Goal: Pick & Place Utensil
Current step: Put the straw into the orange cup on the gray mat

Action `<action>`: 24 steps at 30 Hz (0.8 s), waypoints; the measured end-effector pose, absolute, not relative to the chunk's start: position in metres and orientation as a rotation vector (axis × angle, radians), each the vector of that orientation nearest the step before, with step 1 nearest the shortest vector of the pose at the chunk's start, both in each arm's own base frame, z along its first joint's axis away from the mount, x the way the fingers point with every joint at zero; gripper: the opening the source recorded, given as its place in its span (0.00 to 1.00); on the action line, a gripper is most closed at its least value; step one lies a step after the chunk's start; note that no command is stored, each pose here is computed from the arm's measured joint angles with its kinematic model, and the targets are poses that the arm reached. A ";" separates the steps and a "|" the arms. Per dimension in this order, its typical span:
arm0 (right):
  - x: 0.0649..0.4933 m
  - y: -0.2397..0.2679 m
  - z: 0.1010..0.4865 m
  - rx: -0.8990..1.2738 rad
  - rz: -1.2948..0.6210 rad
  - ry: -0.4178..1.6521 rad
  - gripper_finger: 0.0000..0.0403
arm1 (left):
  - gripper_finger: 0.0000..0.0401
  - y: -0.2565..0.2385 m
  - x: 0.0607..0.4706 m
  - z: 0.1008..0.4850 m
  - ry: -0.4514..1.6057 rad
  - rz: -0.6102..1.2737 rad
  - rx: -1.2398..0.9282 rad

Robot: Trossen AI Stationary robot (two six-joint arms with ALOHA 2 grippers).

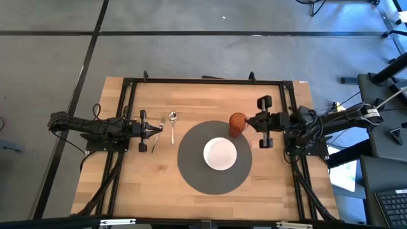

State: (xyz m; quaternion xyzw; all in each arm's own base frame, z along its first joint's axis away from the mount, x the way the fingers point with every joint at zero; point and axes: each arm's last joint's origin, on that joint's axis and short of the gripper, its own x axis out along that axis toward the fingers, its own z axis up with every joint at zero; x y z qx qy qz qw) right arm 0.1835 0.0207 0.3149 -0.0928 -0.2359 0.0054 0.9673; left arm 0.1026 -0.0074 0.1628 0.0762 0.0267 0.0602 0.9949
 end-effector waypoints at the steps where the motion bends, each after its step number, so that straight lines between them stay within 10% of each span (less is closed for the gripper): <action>1: 0.182 0.019 0.311 -0.194 0.000 -0.487 0.00 | 0.00 -0.007 0.103 0.163 0.053 0.121 0.153; 24: 0.212 0.001 0.263 -0.249 -0.142 -0.347 0.01 | 0.01 -0.007 0.103 0.163 0.053 0.121 0.152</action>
